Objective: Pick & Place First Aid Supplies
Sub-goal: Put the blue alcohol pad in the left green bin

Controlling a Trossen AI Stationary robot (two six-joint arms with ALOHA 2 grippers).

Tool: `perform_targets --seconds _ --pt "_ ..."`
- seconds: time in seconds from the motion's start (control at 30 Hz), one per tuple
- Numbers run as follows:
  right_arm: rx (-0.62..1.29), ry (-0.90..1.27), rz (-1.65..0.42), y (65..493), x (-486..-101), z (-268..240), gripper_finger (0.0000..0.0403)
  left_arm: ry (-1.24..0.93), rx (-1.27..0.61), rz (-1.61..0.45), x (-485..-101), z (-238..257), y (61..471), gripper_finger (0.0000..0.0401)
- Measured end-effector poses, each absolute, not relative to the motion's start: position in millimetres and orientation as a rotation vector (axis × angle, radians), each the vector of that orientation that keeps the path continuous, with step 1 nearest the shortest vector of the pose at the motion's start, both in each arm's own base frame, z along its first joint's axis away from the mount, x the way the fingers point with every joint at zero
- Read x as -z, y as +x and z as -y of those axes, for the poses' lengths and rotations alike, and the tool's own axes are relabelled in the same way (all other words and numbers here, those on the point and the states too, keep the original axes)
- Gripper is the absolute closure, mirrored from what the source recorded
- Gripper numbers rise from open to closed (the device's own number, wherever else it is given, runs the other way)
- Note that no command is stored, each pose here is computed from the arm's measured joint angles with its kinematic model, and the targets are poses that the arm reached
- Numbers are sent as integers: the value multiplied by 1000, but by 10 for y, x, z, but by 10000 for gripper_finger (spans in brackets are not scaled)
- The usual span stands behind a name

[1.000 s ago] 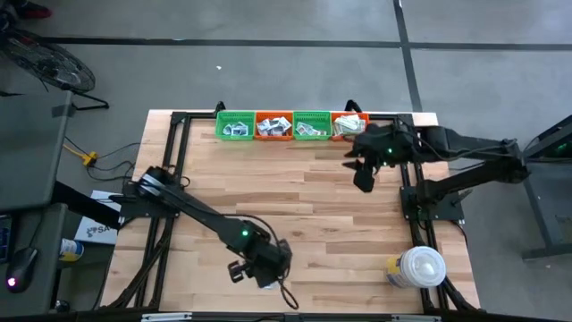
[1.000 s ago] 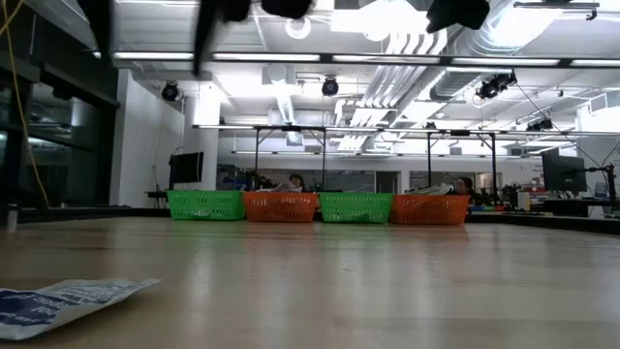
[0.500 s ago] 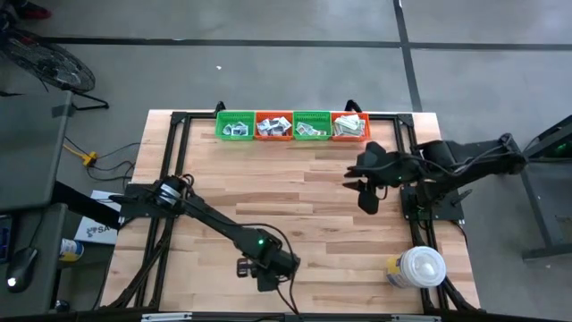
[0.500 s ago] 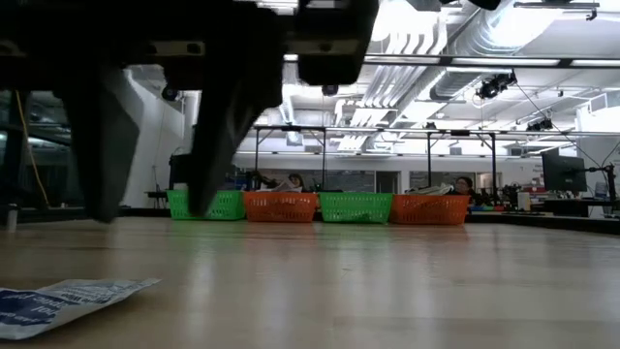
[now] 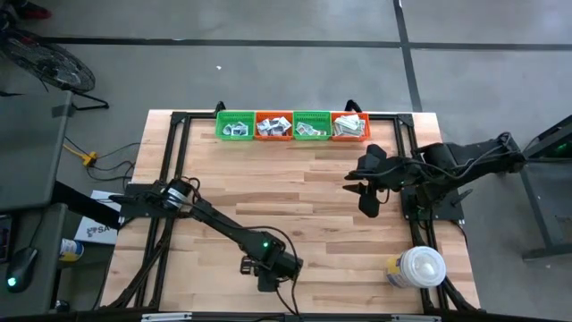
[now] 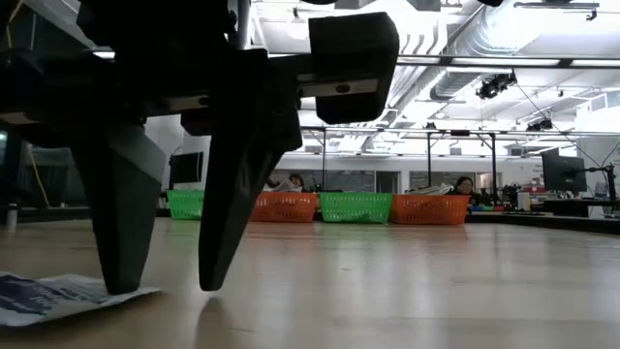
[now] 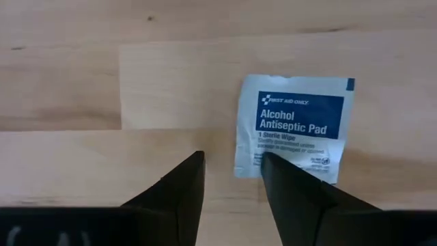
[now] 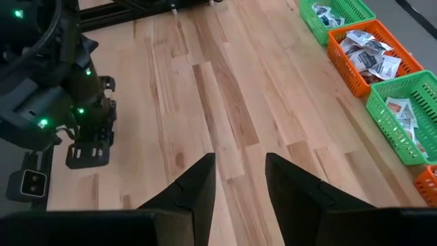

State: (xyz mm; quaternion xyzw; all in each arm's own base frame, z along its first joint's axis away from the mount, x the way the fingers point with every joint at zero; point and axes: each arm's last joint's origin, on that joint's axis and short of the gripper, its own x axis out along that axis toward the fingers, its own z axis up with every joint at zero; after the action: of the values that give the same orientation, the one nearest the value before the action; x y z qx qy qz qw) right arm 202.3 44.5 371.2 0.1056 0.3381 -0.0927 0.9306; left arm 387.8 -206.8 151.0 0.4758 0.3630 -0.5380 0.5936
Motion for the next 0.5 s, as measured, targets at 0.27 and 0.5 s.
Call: perform_targets --seconds 0.27,0.5 --pt "201 204 -689 2023 -3712 -441 281 1121 1305 -912 -1476 2035 3813 283" --pt "210 196 -686 2022 -3713 -437 281 1064 1346 -990 -1247 1998 3713 368"
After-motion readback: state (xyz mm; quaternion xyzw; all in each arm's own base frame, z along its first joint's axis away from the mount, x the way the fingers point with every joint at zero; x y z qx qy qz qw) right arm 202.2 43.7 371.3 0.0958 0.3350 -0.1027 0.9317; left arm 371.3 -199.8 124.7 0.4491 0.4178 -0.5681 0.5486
